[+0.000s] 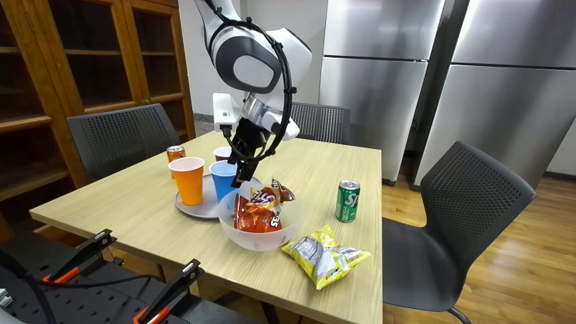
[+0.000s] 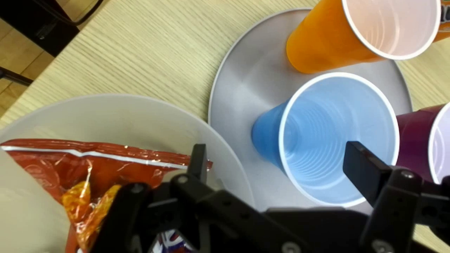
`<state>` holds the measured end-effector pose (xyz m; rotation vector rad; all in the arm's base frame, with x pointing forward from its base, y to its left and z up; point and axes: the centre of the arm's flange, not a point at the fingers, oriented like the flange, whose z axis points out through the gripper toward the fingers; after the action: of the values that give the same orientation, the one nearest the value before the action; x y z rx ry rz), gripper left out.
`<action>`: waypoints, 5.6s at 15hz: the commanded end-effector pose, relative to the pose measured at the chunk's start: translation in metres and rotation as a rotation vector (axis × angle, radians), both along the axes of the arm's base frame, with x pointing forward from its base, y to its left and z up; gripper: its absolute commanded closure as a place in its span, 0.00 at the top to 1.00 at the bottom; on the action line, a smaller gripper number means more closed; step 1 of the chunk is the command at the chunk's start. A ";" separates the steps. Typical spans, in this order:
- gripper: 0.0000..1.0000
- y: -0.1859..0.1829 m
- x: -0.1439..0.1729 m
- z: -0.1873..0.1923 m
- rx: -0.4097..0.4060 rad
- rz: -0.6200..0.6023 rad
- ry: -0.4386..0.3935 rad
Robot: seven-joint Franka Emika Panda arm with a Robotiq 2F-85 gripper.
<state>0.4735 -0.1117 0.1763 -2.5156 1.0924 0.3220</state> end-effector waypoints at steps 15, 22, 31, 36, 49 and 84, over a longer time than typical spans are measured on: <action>1.00 -0.081 -0.108 0.074 -0.088 -0.109 0.023; 1.00 -0.108 -0.118 0.065 -0.142 -0.121 0.035; 1.00 -0.088 -0.099 0.057 -0.202 -0.160 0.019; 1.00 -0.091 -0.073 0.043 -0.262 -0.296 -0.006; 1.00 -0.175 -0.069 0.018 -0.307 -0.495 0.048; 0.42 -0.209 -0.086 -0.052 -0.266 -0.692 0.187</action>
<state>0.3797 -0.3175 0.1240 -2.2068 2.0816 0.2107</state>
